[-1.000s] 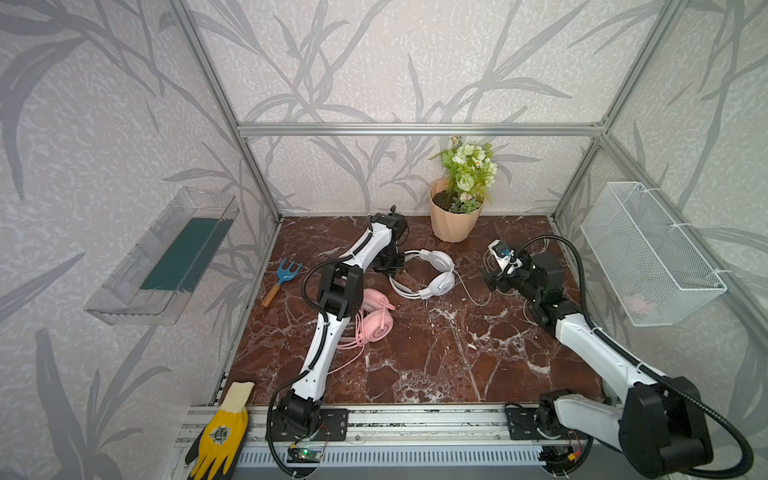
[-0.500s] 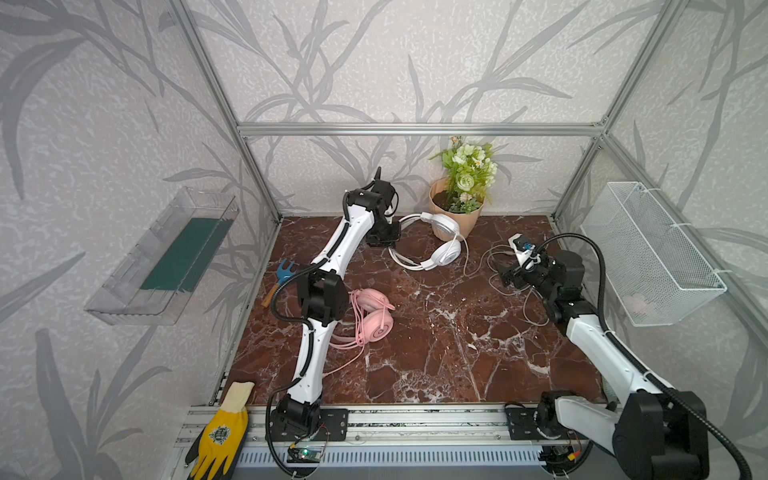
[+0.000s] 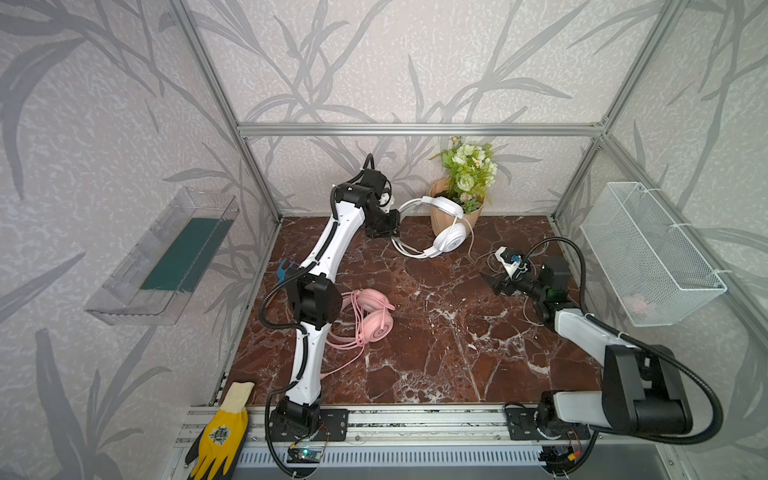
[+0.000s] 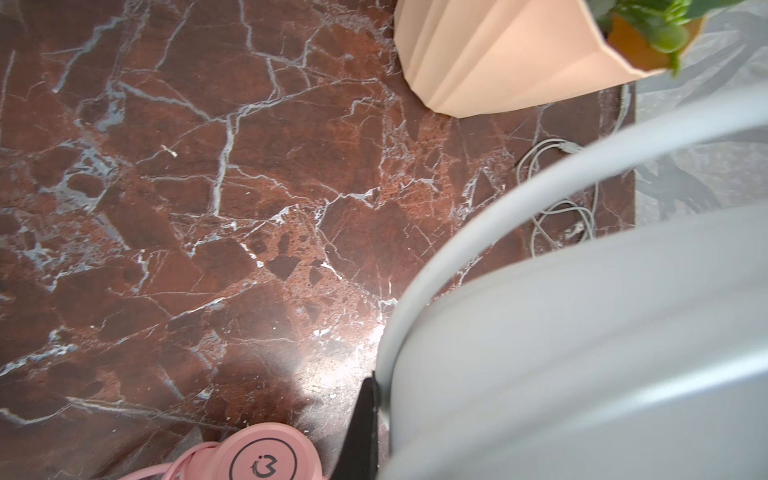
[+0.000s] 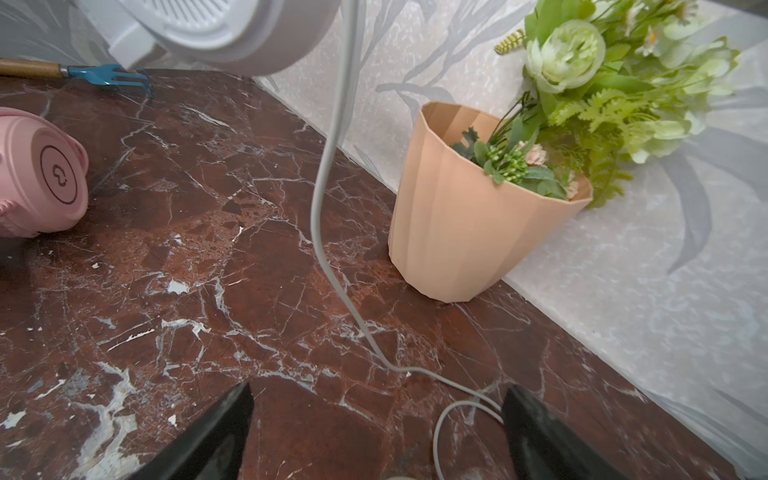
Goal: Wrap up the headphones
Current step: 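Raise the white headset higher with the left gripper while the right moves toward it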
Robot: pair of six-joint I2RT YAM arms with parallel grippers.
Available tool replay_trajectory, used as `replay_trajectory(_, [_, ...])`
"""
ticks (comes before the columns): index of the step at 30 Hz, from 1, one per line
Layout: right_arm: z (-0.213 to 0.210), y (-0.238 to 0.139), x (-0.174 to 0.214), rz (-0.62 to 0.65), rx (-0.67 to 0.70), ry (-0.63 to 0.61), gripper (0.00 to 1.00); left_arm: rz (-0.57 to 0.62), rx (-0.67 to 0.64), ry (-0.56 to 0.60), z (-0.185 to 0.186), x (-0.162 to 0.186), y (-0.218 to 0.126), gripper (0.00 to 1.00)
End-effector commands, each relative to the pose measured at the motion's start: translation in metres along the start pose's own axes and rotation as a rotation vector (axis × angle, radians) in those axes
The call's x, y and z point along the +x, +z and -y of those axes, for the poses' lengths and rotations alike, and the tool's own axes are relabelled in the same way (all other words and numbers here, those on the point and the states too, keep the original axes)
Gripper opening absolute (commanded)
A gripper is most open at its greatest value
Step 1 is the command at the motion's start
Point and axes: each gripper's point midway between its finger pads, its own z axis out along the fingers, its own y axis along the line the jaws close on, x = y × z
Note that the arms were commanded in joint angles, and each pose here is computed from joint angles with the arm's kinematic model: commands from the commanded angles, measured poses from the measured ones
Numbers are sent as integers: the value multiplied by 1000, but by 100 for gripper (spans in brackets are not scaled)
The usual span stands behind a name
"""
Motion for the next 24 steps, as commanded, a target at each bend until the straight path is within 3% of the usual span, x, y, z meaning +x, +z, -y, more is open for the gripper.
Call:
replay_trajectory(1, [6,11,-28,132,-22,-105,93,114,112,32,36,-13,-54,0])
replay_trajectory(10, [39,71,-8,212,65,-122,83,127,160,22,48,-13,-64,0])
replay_trajectory(14, [40,91,0,227,41,-125,58,143,176,12,51,-16,-69,0])
replay_trajectory(24, [6,107,19,193,-75,-145,19,219,252,-17,63,-32,-90,0])
